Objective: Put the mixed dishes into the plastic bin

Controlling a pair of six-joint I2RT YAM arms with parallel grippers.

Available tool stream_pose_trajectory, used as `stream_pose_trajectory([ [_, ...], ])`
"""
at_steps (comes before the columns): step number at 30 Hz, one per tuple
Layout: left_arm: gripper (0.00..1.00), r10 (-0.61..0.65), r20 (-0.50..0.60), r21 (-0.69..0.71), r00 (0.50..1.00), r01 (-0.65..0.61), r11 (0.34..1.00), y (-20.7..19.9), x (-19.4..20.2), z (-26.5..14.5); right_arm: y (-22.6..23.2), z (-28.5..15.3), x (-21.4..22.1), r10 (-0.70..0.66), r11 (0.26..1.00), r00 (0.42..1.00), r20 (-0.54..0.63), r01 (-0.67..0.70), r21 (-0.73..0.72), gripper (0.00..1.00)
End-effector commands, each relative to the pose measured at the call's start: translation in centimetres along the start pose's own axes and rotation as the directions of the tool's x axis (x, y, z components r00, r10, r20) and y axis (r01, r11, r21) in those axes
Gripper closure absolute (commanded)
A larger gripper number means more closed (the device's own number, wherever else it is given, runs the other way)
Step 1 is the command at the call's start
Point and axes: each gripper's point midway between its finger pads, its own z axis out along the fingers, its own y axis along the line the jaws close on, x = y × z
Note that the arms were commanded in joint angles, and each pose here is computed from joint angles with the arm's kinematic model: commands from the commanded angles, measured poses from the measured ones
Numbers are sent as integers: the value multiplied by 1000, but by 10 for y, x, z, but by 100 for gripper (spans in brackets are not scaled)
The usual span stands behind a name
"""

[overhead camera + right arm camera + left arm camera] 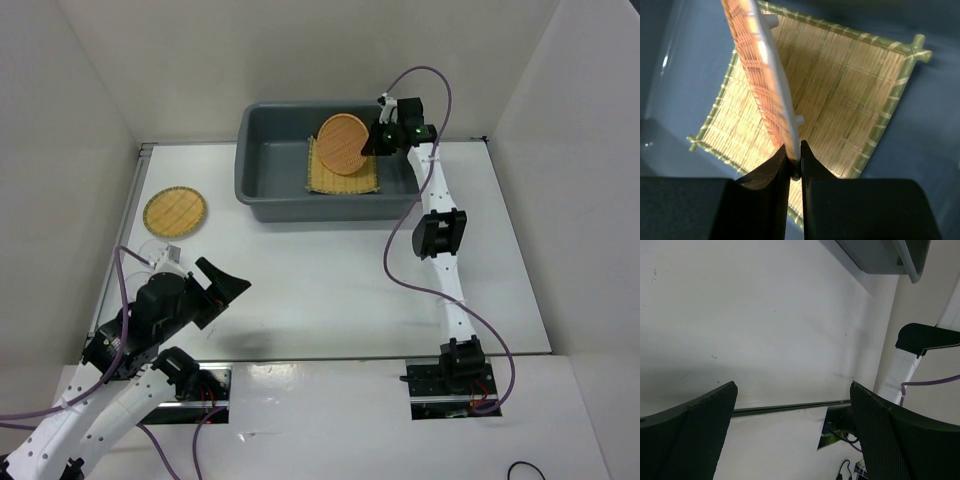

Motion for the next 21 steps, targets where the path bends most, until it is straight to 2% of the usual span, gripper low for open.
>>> stream_pose_trajectory([
  [1,0,-34,29,12,999,34,999,-3,-6,1,-12,0,-10,-20,996,999,40,16,93,85],
  [4,0,-34,30,12,999,34,999,-6,-7,1,-25,3,5,13,989,1000,1,-13,150,81],
  [5,0,-25,30,12,999,25,1000,-8,-8,0,-28,3,7,18,985,1000,-5,-17,169,71],
  [7,0,-15,39,11,999,14,1000,-10,-11,0,-36,6,19,38,979,999,-39,-29,202,61],
  [8,0,-13,46,-5,999,13,1000,-8,-12,2,-39,7,23,53,976,998,-45,-42,215,47],
  [9,0,-7,55,15,998,6,1000,-15,-16,-3,-40,5,25,59,973,997,-56,-45,227,40],
  [13,0,20,69,-34,997,-18,999,-17,-23,0,-41,5,35,88,970,992,-89,-65,233,38],
  [18,0,82,112,-60,990,-75,995,-30,-40,-5,-41,-12,23,90,963,993,-77,-67,260,38],
  [19,0,107,130,-108,986,-93,990,-29,-47,-1,-38,-17,17,84,964,994,-67,-64,259,38],
  [20,0,149,140,-146,979,-129,981,-29,-54,-1,-44,-24,16,94,957,993,-67,-72,280,36],
  [21,0,172,178,-145,969,-147,978,-48,-70,-11,-40,-31,7,85,958,995,-51,-68,278,29],
])
